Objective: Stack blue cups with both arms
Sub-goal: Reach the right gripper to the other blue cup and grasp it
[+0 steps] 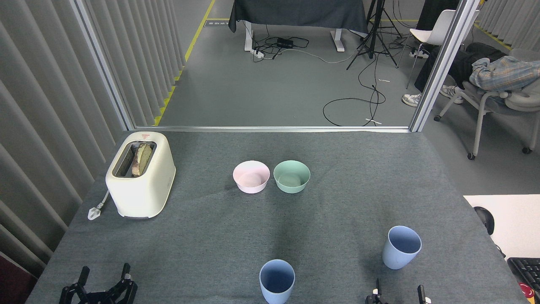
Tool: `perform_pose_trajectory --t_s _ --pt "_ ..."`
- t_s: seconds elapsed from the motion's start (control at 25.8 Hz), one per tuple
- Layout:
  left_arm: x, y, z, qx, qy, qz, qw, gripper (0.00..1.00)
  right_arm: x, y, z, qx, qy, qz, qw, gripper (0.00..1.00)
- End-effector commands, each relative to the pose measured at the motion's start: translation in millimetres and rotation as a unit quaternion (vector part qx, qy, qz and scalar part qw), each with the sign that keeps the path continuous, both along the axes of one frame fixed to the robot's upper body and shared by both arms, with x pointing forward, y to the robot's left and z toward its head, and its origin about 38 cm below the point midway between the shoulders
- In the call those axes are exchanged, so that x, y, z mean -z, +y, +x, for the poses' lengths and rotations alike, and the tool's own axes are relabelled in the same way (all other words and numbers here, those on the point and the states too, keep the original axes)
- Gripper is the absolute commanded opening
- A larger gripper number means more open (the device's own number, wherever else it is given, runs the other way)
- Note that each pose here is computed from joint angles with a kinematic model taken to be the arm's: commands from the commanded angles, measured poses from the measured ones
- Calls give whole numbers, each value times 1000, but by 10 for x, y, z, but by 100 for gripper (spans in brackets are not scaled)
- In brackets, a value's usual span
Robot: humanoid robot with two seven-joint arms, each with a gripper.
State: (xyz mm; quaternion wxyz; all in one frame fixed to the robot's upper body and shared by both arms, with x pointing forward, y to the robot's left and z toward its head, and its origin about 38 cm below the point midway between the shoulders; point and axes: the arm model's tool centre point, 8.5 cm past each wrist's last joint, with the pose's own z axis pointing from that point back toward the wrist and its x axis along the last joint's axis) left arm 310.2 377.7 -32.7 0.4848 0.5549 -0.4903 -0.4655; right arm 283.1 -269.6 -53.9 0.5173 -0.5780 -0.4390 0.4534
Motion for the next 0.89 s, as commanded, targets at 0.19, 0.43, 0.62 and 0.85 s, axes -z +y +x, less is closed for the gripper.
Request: perform_pose_trajectory --t_s 0.19,0.43,0.62,0.85 --pt "47 -26 -48 1 6 -3 1000 100 -47 -421 417 9 4 1 1000 100" --pt "42 -27 -46 2 5 -3 1000 100 -124 -403 656 2 -5 3 1000 100" --pt "44 -20 -48 2 6 -1 1000 100 -133 -377 867 -4 -2 6 1000 100" --pt "55 -12 -59 2 8 -1 1000 100 -137 -297 1073 -17 4 12 1000 100"
